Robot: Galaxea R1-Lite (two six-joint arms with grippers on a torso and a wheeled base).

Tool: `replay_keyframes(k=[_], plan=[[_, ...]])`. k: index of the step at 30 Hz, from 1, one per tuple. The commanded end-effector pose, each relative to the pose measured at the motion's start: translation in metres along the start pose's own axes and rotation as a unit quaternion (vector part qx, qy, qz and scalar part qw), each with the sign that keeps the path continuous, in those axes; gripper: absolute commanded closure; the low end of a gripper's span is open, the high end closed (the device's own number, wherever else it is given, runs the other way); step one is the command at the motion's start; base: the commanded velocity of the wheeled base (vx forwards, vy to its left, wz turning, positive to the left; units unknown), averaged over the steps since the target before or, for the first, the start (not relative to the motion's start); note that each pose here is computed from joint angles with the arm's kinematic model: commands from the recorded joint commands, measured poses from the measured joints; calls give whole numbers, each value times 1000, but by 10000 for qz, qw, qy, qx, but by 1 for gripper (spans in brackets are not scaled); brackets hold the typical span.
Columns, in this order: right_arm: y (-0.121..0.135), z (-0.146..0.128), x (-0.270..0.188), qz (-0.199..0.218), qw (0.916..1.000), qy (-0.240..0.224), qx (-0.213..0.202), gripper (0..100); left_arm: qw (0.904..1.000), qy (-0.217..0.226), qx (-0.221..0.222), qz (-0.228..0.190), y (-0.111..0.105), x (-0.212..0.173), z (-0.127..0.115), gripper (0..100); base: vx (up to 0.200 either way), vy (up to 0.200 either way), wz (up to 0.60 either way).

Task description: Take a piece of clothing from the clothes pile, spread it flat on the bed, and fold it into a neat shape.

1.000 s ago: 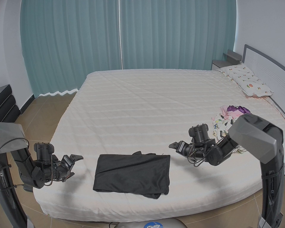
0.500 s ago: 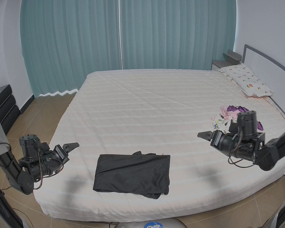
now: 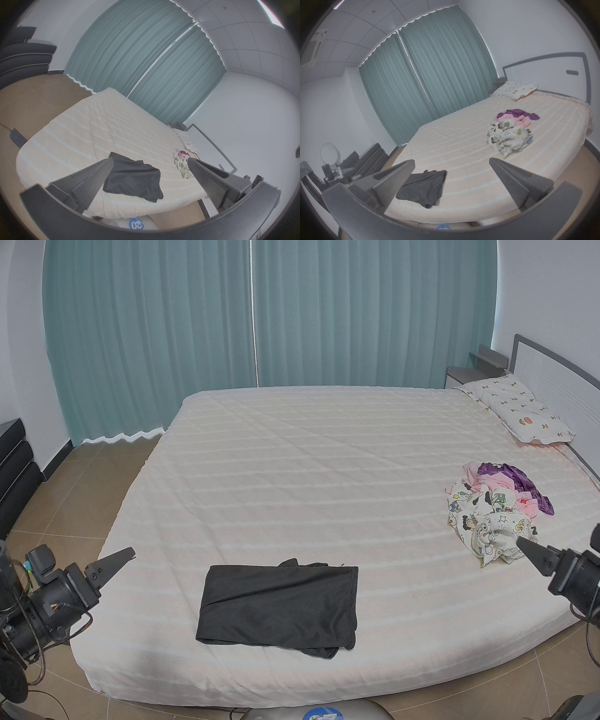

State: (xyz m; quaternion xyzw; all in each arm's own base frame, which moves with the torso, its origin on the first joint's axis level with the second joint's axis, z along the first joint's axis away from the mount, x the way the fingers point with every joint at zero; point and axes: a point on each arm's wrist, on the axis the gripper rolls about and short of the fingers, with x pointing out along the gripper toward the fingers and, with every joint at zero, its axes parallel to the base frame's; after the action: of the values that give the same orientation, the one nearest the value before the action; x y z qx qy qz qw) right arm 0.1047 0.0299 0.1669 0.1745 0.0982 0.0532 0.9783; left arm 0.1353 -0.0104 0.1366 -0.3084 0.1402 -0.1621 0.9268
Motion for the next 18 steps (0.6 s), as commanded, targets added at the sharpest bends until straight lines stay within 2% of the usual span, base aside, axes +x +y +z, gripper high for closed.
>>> replay_keyframes(k=[1, 5, 6, 12, 16, 18], plan=[[-34, -41, -72, -336, 9961, -693, -436, 0, 9924, -319, 809, -869, -23, -80, -30, 0, 0, 0, 0], [-40, -54, -82, -353, 9955, -726, -505, 0, 9919, -320, 840, -895, -21, -100, -45, 0, 0, 0, 0], [-43, -61, -89, -339, 9943, -794, -624, 0, 9912, -373, 890, -907, -18, -113, -57, 0, 0, 0, 0], [-50, -76, -101, -405, 9894, -1017, -955, 0, 9851, -452, 1397, -898, -7, -135, -86, 0, 0, 0, 0], [-53, -85, -107, -419, 9849, -1011, -1342, 0, 9839, -487, 1556, -734, -4, -136, -92, 0, 0, 0, 0], [-54, -87, -107, -490, 9849, -947, -1360, 0, 9818, -590, 1645, -740, -4, -138, -94, 0, 0, 0, 0]])
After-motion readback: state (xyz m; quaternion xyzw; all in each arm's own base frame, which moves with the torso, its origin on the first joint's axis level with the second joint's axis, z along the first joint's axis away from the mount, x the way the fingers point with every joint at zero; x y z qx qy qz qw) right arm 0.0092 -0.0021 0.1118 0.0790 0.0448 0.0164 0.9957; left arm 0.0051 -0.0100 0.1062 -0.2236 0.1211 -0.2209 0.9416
